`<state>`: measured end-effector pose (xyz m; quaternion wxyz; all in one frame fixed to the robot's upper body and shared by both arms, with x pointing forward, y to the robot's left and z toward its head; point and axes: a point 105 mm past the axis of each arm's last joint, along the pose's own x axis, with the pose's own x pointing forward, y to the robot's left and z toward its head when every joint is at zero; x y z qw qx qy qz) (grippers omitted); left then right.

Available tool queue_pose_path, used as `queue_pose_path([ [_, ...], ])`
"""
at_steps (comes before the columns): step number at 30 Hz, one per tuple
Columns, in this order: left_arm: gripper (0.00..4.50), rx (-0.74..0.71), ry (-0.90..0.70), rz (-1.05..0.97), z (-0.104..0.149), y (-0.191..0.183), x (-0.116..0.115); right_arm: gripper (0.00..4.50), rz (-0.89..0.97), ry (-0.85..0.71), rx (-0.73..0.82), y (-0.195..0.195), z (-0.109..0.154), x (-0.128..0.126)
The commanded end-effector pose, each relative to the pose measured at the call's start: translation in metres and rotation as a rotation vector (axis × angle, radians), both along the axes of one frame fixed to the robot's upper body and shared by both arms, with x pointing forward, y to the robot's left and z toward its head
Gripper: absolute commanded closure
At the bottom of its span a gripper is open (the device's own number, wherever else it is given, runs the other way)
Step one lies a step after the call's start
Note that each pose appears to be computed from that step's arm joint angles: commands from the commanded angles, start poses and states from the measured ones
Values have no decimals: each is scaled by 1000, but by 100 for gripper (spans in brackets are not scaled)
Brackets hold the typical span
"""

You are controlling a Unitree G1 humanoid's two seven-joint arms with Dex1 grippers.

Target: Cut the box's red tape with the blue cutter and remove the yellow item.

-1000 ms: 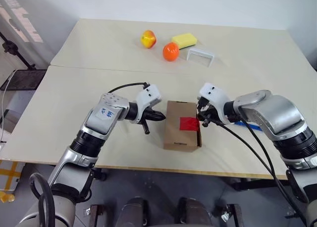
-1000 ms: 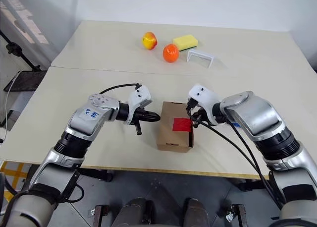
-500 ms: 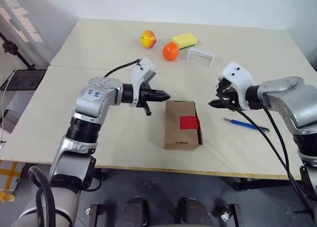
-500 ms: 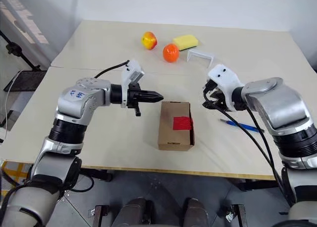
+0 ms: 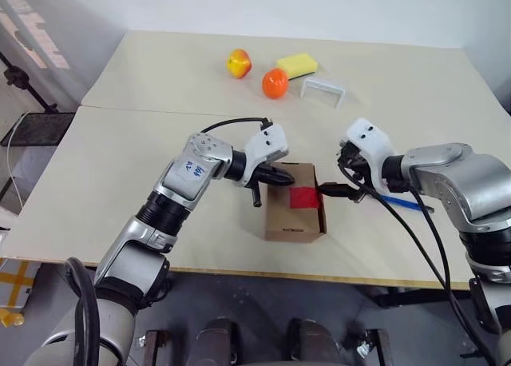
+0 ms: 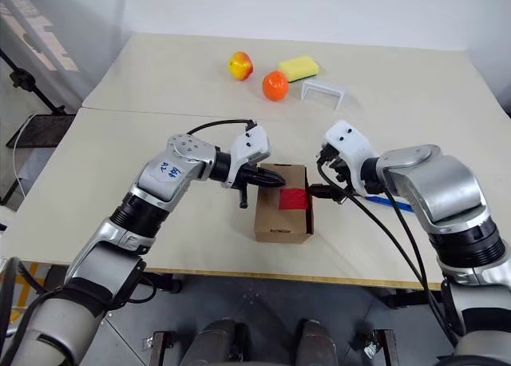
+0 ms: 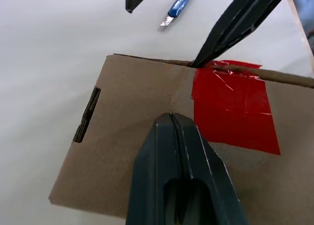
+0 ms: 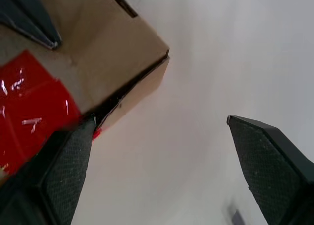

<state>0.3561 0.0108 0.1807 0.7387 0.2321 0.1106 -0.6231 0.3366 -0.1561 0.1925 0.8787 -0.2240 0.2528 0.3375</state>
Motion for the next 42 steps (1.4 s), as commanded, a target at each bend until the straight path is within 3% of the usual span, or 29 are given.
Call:
queue_pose_path([
  [1,450,32,12,5,-8,4,-1,5,25,0,-16,0,-1,-5],
  [8,450,41,21,5,-12,5,-4,5,19,20,-164,-15,-28,-2],
  [13,450,42,31,21,-15,10,-6,5,-8,24,-375,-51,-53,2],
  [17,450,38,36,40,-16,13,-7,5,3,23,-369,-55,-53,0],
  [21,450,37,36,45,-17,13,-8,5,-42,29,-239,-53,-39,-2],
  [25,450,38,39,42,-19,14,-12,5,-227,158,236,-58,-5,-8],
  [30,450,40,39,29,-19,12,-14,5,-232,305,501,-41,-7,-7],
  [36,450,45,51,-1,-19,6,-17,5,-231,452,516,-21,-55,10],
  [42,450,72,64,-10,-25,9,-17,5,-166,510,592,-4,-61,21],
])
